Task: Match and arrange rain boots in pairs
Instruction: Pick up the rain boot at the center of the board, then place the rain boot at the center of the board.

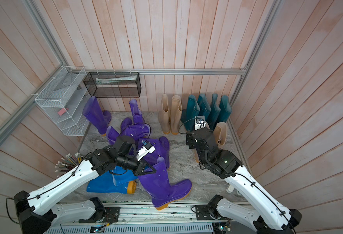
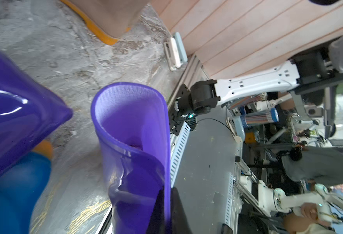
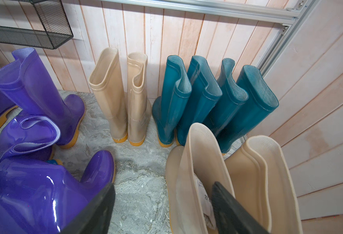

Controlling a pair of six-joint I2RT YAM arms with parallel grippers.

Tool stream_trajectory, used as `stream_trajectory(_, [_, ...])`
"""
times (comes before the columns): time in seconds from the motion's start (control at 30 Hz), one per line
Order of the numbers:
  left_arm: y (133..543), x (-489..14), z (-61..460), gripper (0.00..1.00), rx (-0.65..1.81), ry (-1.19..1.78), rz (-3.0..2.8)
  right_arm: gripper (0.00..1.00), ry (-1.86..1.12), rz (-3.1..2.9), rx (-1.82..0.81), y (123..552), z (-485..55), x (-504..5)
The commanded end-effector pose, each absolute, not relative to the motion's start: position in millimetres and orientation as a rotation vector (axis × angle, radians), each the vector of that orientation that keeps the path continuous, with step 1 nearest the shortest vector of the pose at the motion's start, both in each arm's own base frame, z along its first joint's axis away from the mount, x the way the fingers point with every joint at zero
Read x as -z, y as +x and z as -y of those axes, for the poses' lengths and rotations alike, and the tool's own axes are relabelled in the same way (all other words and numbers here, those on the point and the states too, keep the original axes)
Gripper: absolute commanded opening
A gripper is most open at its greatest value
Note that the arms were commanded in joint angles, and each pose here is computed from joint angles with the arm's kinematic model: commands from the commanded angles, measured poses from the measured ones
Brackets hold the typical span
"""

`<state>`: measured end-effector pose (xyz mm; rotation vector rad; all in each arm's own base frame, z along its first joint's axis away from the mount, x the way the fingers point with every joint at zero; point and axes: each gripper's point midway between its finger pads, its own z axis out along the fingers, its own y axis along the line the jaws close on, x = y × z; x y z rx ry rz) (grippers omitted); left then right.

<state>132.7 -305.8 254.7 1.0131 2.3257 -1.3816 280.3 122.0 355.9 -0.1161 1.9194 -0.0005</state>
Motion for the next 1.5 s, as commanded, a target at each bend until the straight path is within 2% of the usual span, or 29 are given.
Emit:
stream_trajectory(0.0, [132, -307, 332, 0.00, 1.566, 1.036, -2.111, 0.77, -0.115, -1.905, 0.000, 280, -119, -360])
stream_trajectory(0.23, [157, -367, 355, 0.00, 1.696, 0.869, -1.900, 0.77, -0.091, -1.905, 0.014, 281, -110, -360])
stream_trajectory(0.47, [195, -368, 366, 0.00, 1.650, 0.568, -1.953, 0.77, -0.084, -1.901, 0.018, 281, -105, -361])
stream_trajectory(0.57, [208, -371, 372, 0.00, 1.539, 0.443, -1.970, 0.77, -0.084, -1.901, 0.016, 282, -105, -361])
stream_trajectory(0.7, [225, -363, 378, 0.00, 1.428, 0.279, -2.019, 0.77, -0.086, -1.898, 0.011, 282, -105, -363])
stream_trajectory(0.9, [241, -344, 394, 0.00, 1.464, 0.072, -1.996, 0.77, -0.086, -1.899, 0.008, 282, -105, -361])
stream_trajectory(0.97, [248, -344, 403, 0.00, 1.486, 0.051, -1.976, 0.77, -0.089, -1.900, 0.001, 282, -106, -360])
stream_trajectory(1.2, [283, -331, 409, 0.00, 1.330, -0.071, -1.945, 0.77, -0.095, -1.906, -0.009, 281, -107, -359])
stream_trajectory(1.47, [302, -312, 422, 0.00, 1.244, -0.118, -1.951, 0.77, -0.091, -1.907, -0.033, 277, -106, -362])
